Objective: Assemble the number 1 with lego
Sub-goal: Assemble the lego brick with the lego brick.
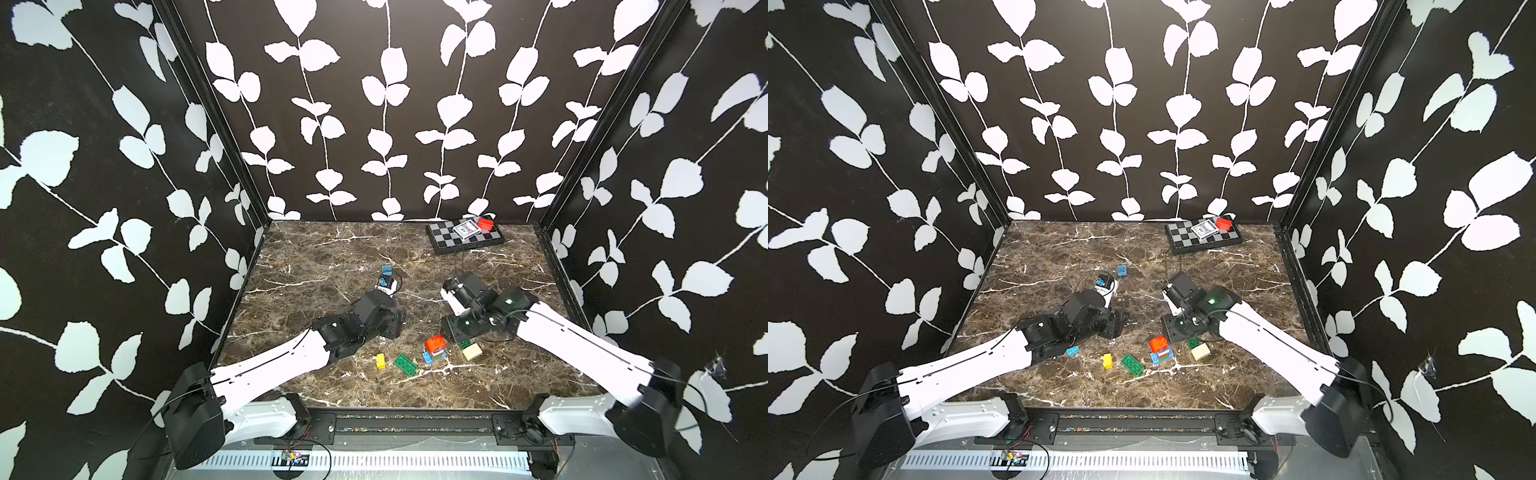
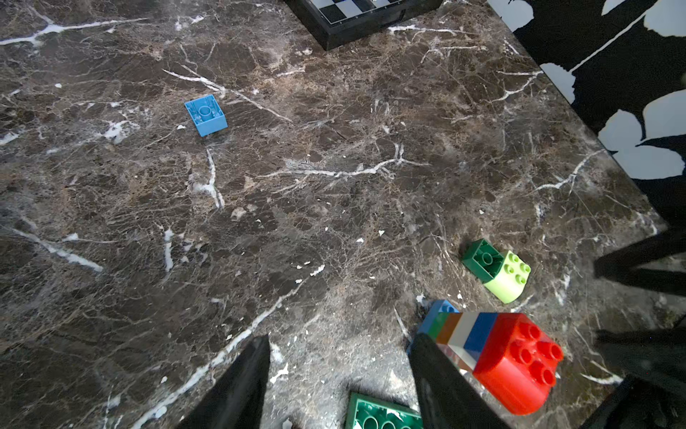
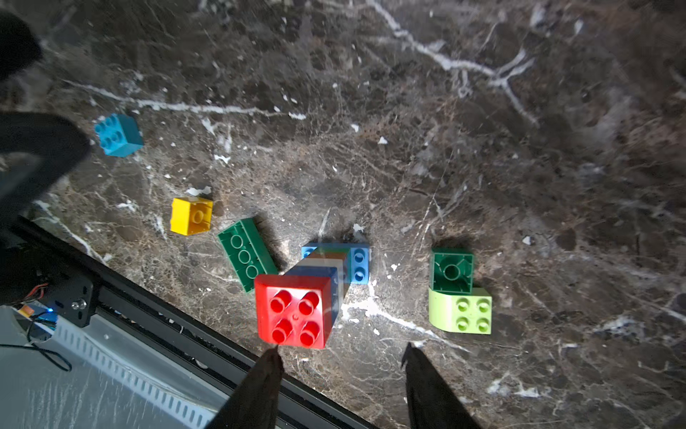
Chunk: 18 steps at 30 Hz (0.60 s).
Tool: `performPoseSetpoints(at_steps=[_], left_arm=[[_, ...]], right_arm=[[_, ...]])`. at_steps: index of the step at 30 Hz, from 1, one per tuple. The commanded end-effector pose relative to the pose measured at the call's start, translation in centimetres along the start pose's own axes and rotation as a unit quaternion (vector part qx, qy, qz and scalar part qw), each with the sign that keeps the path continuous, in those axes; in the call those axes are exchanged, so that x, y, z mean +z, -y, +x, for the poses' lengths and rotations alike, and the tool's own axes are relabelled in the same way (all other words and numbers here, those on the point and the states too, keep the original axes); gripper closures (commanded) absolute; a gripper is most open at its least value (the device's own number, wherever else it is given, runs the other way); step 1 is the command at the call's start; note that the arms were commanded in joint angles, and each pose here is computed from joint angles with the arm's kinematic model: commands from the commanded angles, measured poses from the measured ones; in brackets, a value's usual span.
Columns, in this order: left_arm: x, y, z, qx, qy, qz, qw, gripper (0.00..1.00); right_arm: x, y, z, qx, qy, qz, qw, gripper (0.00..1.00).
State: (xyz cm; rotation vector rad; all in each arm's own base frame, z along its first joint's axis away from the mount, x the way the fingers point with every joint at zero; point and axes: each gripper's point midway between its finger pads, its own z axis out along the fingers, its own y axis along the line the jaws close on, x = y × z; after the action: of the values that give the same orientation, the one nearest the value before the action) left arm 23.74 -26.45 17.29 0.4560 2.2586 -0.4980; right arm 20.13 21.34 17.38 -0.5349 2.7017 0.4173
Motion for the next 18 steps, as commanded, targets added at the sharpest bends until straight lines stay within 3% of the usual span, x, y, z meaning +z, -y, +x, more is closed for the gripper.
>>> performPoseSetpoints(at_steps=[1, 5, 11, 18], left_arm=[[-0.5, -0.6, -0.8, 0.004, 0.014, -0.010, 1.000, 0.37], [-0.7, -0.9, -0.9, 0.007, 0.021, -0.017, 1.000, 0.37], [-1.1, -2.1, -1.3, 0.010, 0.046, -0.042, 0.998, 0.36], [-1.5, -3.8, -1.3, 0.001, 0.069, -0.068, 0.995, 0.33]], right_arm=[[0.0, 0.8, 0.8, -0.023, 0.036, 0.006, 0.999, 0.48], [1.7, 0.4, 2.4, -0.091, 0.099, -0.006, 0.991, 0.50], [3.8, -1.3, 3.0, -0.165, 0.225, -0.016, 0.960, 0.48], [7.4, -2.5, 3.9, -0.207, 0.250, -0.003, 0.946, 0.43]])
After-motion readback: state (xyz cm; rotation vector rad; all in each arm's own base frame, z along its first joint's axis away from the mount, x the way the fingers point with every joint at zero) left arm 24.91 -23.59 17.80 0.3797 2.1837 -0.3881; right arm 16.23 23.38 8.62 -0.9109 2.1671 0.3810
